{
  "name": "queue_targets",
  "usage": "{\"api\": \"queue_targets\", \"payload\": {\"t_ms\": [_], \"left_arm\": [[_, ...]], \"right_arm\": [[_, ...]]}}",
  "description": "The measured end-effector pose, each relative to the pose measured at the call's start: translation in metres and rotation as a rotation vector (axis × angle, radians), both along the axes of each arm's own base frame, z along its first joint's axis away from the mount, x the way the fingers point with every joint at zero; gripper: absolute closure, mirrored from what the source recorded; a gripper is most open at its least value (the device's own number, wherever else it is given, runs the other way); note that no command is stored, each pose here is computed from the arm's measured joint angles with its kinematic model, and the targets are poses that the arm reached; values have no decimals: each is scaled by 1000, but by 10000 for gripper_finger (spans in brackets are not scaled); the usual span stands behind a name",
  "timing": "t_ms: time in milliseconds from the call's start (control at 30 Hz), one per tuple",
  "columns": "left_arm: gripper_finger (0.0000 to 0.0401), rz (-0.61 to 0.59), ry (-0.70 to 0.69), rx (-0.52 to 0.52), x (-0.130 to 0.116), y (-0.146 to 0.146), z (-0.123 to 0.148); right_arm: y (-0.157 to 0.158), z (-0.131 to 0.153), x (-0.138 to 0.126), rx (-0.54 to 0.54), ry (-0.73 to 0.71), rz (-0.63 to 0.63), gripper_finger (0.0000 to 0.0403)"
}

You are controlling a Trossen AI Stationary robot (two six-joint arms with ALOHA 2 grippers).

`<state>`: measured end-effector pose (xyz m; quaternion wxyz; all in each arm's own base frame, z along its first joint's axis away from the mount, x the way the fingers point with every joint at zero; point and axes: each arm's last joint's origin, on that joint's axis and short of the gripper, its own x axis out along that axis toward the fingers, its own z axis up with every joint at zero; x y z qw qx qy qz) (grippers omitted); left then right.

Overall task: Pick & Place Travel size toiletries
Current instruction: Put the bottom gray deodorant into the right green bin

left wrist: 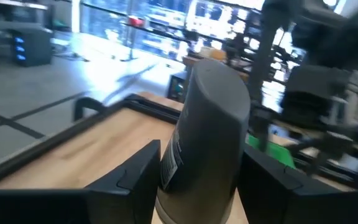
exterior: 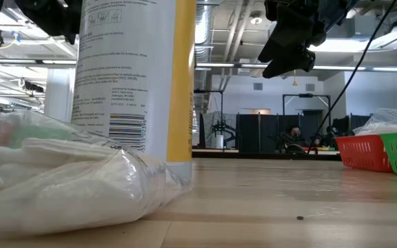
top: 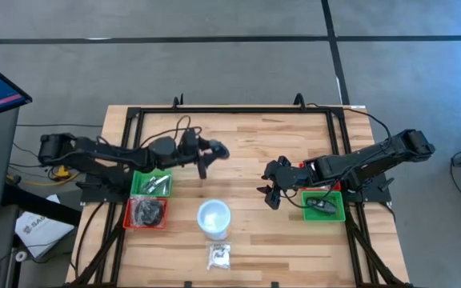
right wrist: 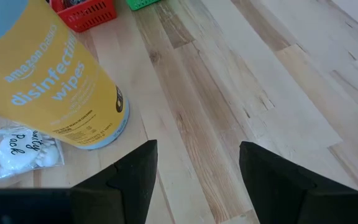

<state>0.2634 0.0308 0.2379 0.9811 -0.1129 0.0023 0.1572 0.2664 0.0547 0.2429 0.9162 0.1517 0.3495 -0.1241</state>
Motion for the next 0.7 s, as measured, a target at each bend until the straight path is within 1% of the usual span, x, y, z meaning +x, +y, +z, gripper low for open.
{"api": "queue_targets", "payload": {"t_ms": [200,433,700], "left_arm": [[232,-88,7,0,2,-23,-1],[230,-143,0,-4,3,-38,0],[232,-171,-49,41,8,-46,18]], "right_arm": [[0,0,0,0,0,0,187],[0,0,0,0,0,0,187],[0,0,0,0,0,0,187]]}}
